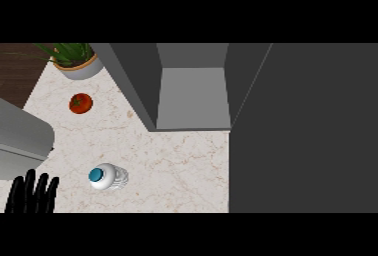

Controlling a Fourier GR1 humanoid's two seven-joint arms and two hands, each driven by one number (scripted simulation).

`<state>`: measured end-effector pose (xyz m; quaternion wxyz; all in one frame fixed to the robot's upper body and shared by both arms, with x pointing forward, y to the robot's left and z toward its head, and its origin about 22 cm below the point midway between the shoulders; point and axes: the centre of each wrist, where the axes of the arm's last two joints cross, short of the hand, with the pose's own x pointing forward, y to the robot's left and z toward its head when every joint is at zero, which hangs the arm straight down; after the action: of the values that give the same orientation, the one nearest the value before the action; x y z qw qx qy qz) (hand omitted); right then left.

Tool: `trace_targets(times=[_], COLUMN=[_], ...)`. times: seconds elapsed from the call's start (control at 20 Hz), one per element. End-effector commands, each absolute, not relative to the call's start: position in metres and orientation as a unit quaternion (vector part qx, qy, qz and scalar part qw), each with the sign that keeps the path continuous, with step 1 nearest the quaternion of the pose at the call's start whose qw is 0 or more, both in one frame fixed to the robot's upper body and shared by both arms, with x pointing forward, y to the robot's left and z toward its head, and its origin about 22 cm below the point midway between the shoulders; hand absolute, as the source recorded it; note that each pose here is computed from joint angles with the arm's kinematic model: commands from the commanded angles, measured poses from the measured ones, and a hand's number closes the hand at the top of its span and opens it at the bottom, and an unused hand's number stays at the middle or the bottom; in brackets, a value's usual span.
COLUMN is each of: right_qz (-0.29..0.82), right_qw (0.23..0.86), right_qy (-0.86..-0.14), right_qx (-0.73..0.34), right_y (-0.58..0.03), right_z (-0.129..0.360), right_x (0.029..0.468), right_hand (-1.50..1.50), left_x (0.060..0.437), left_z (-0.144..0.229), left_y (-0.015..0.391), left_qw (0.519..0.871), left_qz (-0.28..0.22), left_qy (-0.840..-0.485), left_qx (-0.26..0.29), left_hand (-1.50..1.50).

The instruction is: Pick up the bottled water, place it into the cabinet and close the cabinet

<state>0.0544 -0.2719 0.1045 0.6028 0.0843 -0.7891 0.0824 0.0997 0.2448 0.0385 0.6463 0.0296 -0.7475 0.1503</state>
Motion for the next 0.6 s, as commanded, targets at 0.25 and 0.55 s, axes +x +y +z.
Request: trace_targets(times=[0.25,0.55], right_qz=[0.086,0.086], right_qw=[0.567,0.588], right_qy=[-0.814,-0.799], right_qx=[0.095,0.090], right_y=[-0.258,-0.271], right_z=[0.155,0.134], right_x=[0.030,0.020], right_hand=[-1.50,-1.50], left_x=[0.123,0.147], left_z=[-0.023,-0.063], left_y=[0.268,0.257], left_qw=[0.675,0.683], left_qz=[0.144,0.150], left_qy=[-0.722,-0.714], left_qx=[0.039,0.030], left_hand=[-1.50,-1.50])
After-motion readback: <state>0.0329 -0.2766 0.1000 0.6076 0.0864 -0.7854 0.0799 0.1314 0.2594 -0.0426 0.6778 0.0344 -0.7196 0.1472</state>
